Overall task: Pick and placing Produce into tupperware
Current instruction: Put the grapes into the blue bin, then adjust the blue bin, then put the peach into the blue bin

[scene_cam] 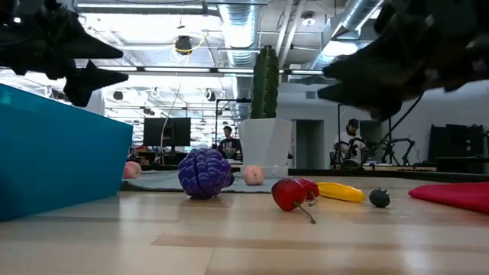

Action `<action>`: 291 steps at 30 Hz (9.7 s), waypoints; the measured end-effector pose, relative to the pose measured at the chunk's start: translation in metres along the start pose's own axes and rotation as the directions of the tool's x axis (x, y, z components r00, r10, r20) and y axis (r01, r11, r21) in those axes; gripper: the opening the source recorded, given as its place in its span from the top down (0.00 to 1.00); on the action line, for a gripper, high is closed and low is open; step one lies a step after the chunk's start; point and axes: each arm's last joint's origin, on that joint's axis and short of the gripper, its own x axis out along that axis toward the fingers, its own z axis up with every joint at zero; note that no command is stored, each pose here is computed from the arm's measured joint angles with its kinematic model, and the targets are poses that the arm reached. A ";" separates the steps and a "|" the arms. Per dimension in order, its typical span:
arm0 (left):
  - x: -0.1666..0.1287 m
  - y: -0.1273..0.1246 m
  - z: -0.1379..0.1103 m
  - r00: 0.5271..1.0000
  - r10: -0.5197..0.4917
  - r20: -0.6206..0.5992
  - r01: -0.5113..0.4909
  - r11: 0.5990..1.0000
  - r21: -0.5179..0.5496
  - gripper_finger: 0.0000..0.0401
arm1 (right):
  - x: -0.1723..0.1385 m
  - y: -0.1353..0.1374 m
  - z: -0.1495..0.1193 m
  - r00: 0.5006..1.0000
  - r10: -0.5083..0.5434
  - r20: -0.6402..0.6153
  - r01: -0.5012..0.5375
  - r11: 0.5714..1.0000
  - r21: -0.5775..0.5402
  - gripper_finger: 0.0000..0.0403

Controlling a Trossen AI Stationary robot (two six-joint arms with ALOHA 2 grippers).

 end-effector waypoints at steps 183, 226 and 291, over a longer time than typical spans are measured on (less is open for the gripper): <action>0.227 -0.133 -0.051 0.477 0.234 -0.847 -0.745 0.619 -0.248 0.42 | -0.082 0.017 -0.014 0.893 0.438 0.105 -0.437 0.899 -0.034 0.34; 0.209 -0.129 -0.017 0.492 0.378 -0.784 -0.710 0.696 -0.111 0.42 | -0.083 0.018 -0.015 0.892 0.442 0.092 -0.442 0.897 -0.021 0.34; 0.181 -0.057 0.012 -0.083 0.629 -0.773 -0.447 0.670 0.593 0.42 | -0.084 0.019 -0.017 0.891 0.446 0.081 -0.446 0.895 -0.019 0.34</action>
